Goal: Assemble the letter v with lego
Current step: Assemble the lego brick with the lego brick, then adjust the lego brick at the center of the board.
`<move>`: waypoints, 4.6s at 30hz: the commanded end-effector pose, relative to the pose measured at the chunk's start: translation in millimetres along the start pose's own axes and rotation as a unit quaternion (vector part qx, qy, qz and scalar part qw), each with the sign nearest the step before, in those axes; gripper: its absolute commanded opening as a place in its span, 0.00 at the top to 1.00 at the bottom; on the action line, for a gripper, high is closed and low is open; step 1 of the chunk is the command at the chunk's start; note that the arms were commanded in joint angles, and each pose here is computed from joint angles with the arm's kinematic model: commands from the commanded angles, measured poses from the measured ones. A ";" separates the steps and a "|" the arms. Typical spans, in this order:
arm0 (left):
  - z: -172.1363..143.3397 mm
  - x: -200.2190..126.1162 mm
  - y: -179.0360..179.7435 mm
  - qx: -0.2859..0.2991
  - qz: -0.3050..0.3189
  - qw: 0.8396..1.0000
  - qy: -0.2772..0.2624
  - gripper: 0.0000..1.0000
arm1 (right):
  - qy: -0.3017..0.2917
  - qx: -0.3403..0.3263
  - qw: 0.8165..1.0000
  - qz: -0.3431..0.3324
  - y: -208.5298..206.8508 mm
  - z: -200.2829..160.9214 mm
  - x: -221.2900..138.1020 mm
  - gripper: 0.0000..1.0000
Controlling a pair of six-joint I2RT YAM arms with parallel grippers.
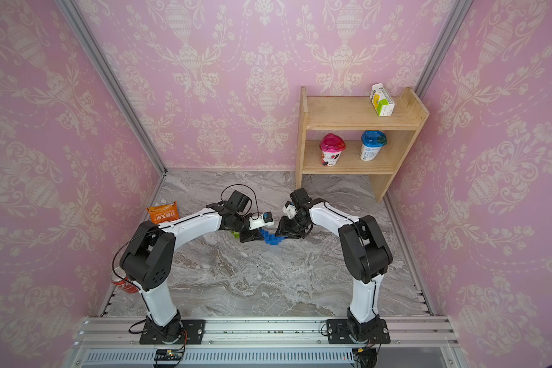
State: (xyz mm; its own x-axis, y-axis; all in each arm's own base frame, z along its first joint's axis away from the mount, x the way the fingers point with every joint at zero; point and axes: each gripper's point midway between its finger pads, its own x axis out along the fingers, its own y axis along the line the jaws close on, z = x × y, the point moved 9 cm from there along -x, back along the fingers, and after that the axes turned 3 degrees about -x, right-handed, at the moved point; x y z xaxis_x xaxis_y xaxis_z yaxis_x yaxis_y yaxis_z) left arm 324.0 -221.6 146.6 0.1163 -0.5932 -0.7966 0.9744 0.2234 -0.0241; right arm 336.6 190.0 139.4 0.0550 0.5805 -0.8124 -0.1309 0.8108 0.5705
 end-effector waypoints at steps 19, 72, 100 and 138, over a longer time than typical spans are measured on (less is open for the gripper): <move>-4.1 -3.6 0.6 -0.004 -0.020 1.000 -0.022 0.75 | 0.015 -0.002 1.000 0.008 -9.2 -1.3 9.2 0.57; -16.5 18.5 -13.2 -0.023 -0.037 0.997 0.068 0.75 | 0.020 0.002 1.000 0.005 -14.4 -1.9 14.3 0.57; 18.7 -139.2 -23.4 -0.286 0.275 0.900 -0.178 0.05 | -0.039 -0.325 0.936 -0.128 28.6 -5.9 -96.2 0.00; -51.5 -197.5 -53.6 -0.442 0.331 0.797 -0.246 0.03 | 0.186 -0.615 0.762 -0.086 49.1 9.1 43.4 0.28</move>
State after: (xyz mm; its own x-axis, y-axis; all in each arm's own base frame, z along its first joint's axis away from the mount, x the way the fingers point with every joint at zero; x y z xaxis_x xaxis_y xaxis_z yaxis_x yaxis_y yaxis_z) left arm 239.4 -80.5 273.2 0.8062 -0.3204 -0.4974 0.1881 0.9359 -0.2979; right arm 344.5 253.4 146.4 -0.0304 0.2342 -0.9717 -0.9967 0.0657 0.0470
